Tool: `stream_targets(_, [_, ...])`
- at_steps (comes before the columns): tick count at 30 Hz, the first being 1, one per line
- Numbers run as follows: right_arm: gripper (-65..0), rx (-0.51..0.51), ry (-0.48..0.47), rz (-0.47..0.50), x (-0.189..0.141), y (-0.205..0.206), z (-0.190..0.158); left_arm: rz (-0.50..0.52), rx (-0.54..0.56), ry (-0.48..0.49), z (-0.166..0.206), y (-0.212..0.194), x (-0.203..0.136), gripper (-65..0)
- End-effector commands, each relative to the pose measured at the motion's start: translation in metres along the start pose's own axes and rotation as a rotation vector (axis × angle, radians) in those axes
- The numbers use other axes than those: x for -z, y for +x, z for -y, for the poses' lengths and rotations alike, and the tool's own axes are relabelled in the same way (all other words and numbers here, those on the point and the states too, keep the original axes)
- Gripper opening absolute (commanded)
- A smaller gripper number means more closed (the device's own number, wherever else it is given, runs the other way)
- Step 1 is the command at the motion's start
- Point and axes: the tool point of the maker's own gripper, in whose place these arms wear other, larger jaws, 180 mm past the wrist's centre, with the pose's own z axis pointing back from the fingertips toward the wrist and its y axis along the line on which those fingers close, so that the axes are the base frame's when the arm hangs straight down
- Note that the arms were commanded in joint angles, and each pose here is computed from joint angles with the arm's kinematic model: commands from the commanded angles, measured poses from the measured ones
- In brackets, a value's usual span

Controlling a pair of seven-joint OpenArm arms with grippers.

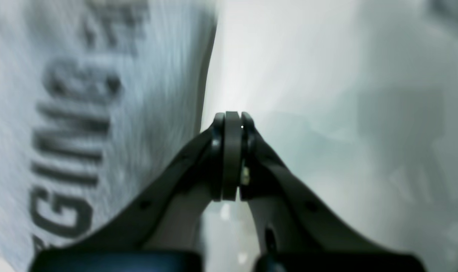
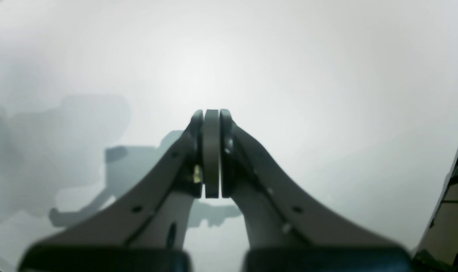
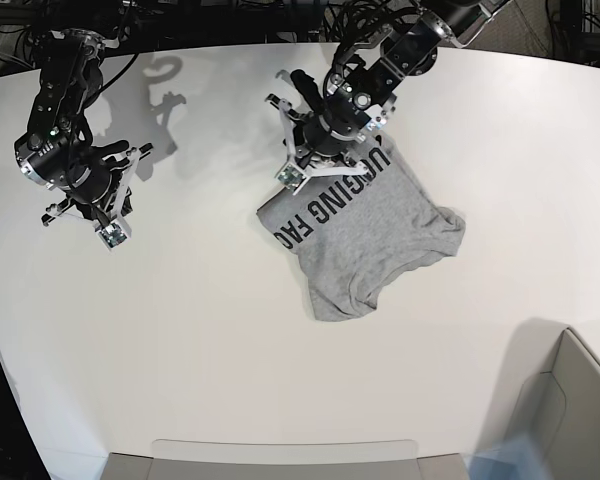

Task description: Fold the T-shirt properly

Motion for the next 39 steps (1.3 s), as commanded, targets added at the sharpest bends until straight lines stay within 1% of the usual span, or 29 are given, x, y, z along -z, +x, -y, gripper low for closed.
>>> stream_targets(1, [-65.0, -0.026, -0.013, 0.034, -0.004, 0.009, 0.005, 0.02, 0.006, 0.044, -0.019, 0.005, 0.0, -65.0])
stream_targets(4, [-65.0, -0.027, -0.012, 0.032, -0.005, 0.008, 0.004, -0.032, 0.021, 0.11, -0.052, -0.02, -0.004, -65.0])
stream_targets(6, [-65.0, -0.027, -0.011, 0.031, -0.004, 0.008, 0.004, -0.057, 0.007, 0.16, -0.076, -0.034, -0.011, -65.0])
stream_targets(8, [-65.0, -0.027, -0.01, 0.029, -0.005, 0.007, 0.004, -0.056, -0.041, 0.229, -0.107, -0.039, -0.021, -65.0])
stream_targets(11, [-65.0, -0.025, -0.008, 0.027, -0.004, 0.006, 0.002, -0.034, -0.112, 0.303, -0.136, -0.04, -0.037, -65.0])
stream_targets(15, [-65.0, -0.025, -0.002, 0.019, -0.004, 0.004, 0.0, 0.042, -0.131, 0.332, -0.146, -0.018, -0.055, -65.0])
stream_targets(19, [-65.0, -0.025, 0.001, 0.017, -0.004, 0.002, -0.001, 0.148, -0.124, 0.3, -0.127, 0.009, -0.079, -65.0])
stream_targets(21, [-65.0, -0.025, 0.002, 0.013, -0.003, 0.0, -0.002, 0.199, -0.128, 0.297, -0.125, 0.024, -0.086, -65.0])
stream_targets(24, [-65.0, -0.024, 0.01, 0.003, -0.003, -0.005, -0.006, 0.244, -0.18, 0.31, -0.133, 0.049, -0.074, -65.0])
stream_targets(28, [-65.0, -0.024, 0.018, -0.011, -0.003, -0.011, -0.009, 0.214, -0.213, 0.321, -0.149, 0.065, -0.038, -65.0])
stream_targets(31, [-65.0, -0.025, 0.021, -0.018, -0.003, -0.014, -0.011, 0.217, -0.234, 0.335, -0.16, 0.074, -0.019, -65.0])
stream_targets(34, [-65.0, -0.024, 0.03, -0.028, -0.003, -0.019, -0.015, 0.175, -0.238, 0.346, -0.169, 0.062, -0.001, -65.0])
stream_targets(37, [-65.0, -0.021, 0.028, -0.033, -0.004, -0.021, -0.014, 0.103, -0.237, 0.342, -0.168, 0.035, 0.018, -65.0])
stream_targets(39, [-65.0, -0.021, 0.028, -0.033, -0.004, -0.021, -0.014, 0.072, -0.235, 0.345, -0.169, 0.019, 0.027, -65.0])
